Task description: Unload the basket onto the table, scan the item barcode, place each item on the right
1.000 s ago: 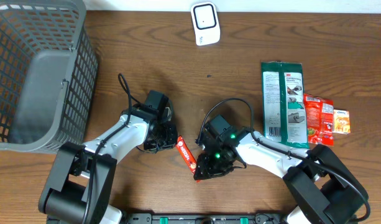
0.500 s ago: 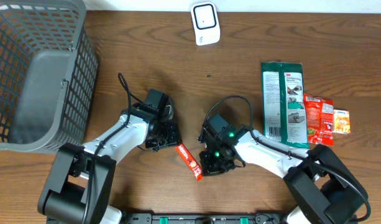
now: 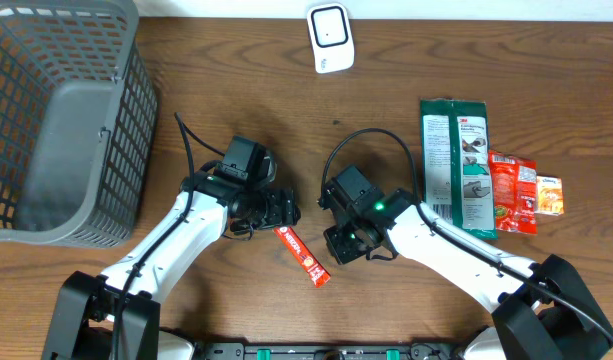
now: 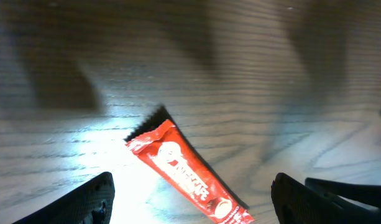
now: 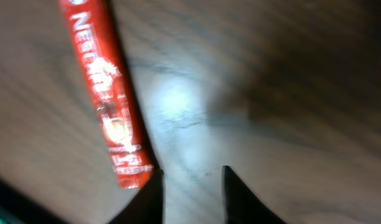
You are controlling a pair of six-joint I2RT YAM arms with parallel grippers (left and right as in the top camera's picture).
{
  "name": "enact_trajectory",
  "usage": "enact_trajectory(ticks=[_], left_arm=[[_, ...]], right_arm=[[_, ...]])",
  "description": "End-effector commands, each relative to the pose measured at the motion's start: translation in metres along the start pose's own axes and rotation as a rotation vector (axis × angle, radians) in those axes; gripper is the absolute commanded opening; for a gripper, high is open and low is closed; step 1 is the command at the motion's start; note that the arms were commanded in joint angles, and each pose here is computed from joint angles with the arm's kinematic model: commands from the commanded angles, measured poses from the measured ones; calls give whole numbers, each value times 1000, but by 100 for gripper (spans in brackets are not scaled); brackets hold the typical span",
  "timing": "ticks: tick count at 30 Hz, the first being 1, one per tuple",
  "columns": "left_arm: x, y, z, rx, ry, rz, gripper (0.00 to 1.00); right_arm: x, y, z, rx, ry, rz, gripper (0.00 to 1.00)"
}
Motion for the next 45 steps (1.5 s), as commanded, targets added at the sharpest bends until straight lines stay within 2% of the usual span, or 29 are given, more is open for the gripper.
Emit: enact_trajectory(ticks=[1, 7, 13, 18, 21, 25, 28, 32, 40, 42, 45], left_arm=[[-5, 5, 6, -89, 50, -37, 82], [-6, 10, 26, -185, 135, -50, 82], [-5, 16, 43, -208, 207, -32, 82], [0, 17, 47, -220, 209, -3, 82], [3, 17, 47, -224, 212, 10, 82], [4, 17, 47, -226, 215, 17, 82], [4, 17, 47, -226, 215, 17, 82], [4, 17, 47, -226, 215, 17, 82], [3, 17, 47, -225, 214, 13, 82], [3, 17, 47, -225, 214, 14, 82], [3, 17, 47, -225, 214, 14, 82]], right_arm=[[6, 2, 16, -104, 91, 37, 32], [17, -5, 31, -87, 144, 61, 33], [22, -19, 31, 7, 144, 77, 34], [23, -36, 29, 27, 116, 115, 40], [22, -40, 26, 35, 90, 127, 40], [20, -39, 23, 40, 77, 121, 22], [11, -36, 11, 62, -2, 95, 19], [1, -32, -4, 33, -75, 90, 26], [-1, -27, 20, -265, 24, 138, 31], [-2, -27, 21, -270, 28, 131, 31], [4, -32, 22, -180, 45, 130, 36]])
Point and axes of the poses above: each gripper's point midway between its finger pads, its own y axis back along the fingers, its own z axis along the line the jaws close on, x = y × z, the point moved 8 cm from there along y, back along the fingers, and after that the axes turned 8 degrees about -y, right-handed, at the moved point
